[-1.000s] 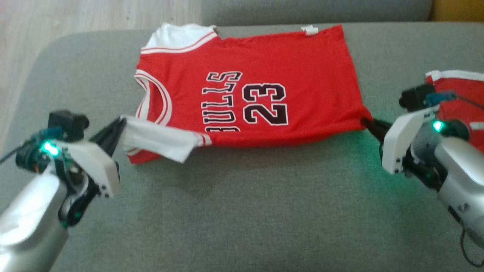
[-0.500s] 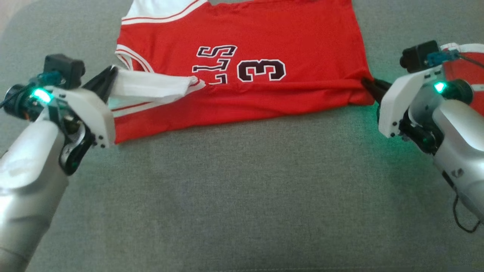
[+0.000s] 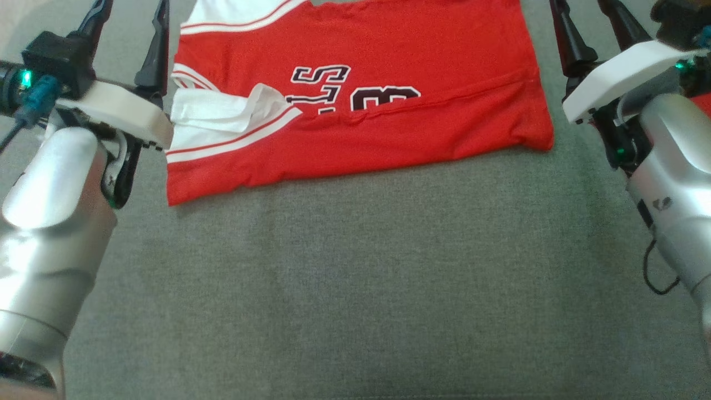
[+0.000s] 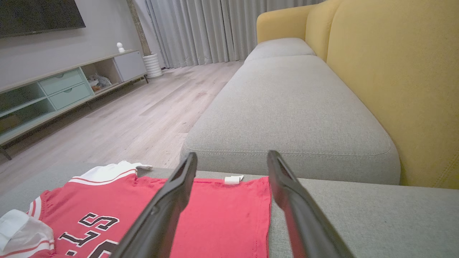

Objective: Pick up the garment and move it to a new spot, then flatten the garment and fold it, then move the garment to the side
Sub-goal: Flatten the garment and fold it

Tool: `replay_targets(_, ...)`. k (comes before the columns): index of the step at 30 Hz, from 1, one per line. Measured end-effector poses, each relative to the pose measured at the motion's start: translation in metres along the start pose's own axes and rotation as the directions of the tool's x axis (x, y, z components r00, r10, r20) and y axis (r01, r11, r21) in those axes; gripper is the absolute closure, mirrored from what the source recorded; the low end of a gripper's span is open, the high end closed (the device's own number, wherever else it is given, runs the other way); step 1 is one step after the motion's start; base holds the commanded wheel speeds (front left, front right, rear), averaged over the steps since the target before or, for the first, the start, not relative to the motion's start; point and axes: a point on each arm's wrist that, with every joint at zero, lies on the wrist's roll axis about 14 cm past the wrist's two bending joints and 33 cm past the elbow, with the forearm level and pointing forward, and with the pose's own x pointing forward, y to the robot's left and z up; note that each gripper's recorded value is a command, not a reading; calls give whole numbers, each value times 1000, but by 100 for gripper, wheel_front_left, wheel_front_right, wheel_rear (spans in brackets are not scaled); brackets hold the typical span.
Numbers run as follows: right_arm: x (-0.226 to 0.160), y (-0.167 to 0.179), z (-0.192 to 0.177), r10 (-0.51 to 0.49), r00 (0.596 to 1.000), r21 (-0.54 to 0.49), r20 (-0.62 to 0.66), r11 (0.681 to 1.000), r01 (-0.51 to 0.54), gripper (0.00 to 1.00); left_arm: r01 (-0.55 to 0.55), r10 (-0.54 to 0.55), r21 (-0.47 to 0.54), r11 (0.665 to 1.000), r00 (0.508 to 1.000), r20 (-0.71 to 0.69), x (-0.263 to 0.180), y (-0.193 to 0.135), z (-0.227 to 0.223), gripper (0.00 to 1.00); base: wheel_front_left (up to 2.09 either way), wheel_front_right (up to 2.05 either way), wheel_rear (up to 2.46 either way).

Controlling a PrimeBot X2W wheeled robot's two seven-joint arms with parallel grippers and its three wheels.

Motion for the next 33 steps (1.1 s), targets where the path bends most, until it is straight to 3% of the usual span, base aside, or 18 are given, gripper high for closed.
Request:
replay_targets(3, -4, 4, 18, -9, 998, 25, 61, 1000, 8, 0, -18, 13, 73, 997, 998, 61, -5, -1, 21, 0, 0, 0, 0)
replay_targets(9, -31, 1, 69, -57, 960, 27, 274, 998, 51, 0, -71, 68, 11, 997, 981, 180, -38, -15, 43, 0, 0, 0, 0)
replay_targets(15, -81, 36, 22, -108, 956, 70, 271, 993, 92, 0, -113, 121, -69, 991, 984, 131, -92, -34, 8, 0, 0, 0, 0)
replay_targets(21, -123, 34, -2, -166, 953, 94, 254, 985, 146, 0, -185, 197, -116, 976, 975, 102, -130, -37, -9, 0, 0, 0, 0)
replay_targets(28, -147, 46, -37, -169, 969, 156, 179, 978, 141, 0, -226, 233, -170, 959, 972, 24, -156, -47, -39, 0, 0, 0, 0)
replay_targets(33, -146, 47, -34, -168, 968, 163, 189, 977, 137, 0, -200, 205, -149, 968, 979, 14, -151, -47, -44, 0, 0, 0, 0)
